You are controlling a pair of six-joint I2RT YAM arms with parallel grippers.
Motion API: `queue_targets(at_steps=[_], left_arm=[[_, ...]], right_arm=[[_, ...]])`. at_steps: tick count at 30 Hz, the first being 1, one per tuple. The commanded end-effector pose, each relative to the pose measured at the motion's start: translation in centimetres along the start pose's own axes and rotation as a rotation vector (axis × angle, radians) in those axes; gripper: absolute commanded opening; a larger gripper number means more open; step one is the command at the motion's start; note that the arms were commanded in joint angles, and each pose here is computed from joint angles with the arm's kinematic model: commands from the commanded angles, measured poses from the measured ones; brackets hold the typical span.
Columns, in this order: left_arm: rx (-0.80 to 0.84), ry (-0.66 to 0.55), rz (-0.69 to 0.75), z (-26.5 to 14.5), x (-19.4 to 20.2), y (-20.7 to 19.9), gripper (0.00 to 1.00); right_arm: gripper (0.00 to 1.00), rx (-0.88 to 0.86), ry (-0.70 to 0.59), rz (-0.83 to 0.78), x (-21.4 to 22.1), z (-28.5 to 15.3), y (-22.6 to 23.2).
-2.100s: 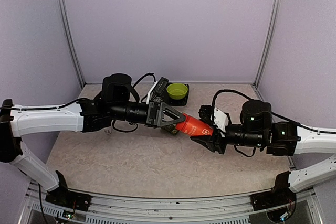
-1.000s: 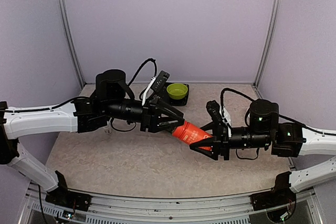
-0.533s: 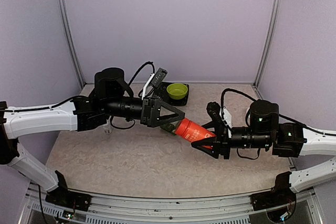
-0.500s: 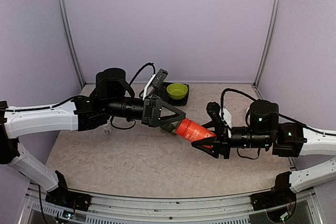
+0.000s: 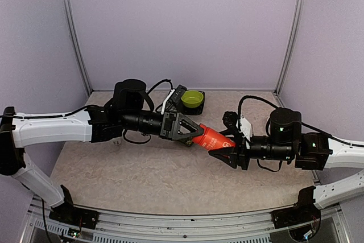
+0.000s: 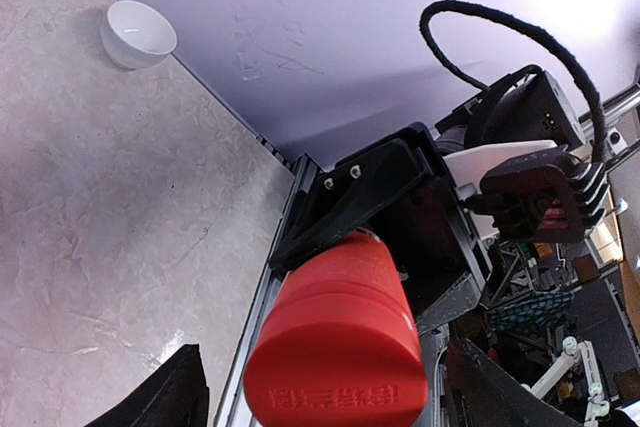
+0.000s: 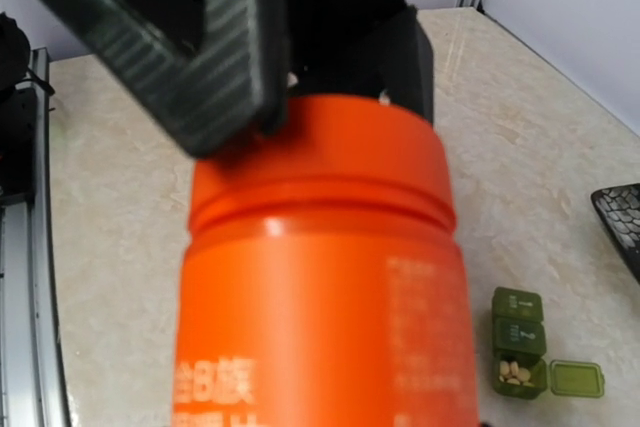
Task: Sort the pills into containers
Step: Screw the lid of the pill bottle onto the pill bottle.
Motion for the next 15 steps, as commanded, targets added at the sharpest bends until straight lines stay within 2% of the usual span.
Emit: queue_targets(at_steps=[1, 15], left_arm=[[0.072, 0.002, 0.031, 0.3, -0.4, -0.9, 0.77], [0.142, 0.043, 0.097, 0.6, 0.4, -2.4, 0.49]], right_arm=[[0.16, 0.008, -0.030, -0.024, -0.8, 0.3, 0.0], [0.16, 0.042, -0.017, 0.014, 0.0, 0.6, -0.3]])
Point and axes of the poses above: each gripper's point midway between its finger pads, its own z axis out along the fingers, its own y axis along the line the jaws close on, x = y × z, the point moved 6 cm from there along -z, back along the fingers, and after that the axes turned 9 degrees about -z, right-handed, at the moved point
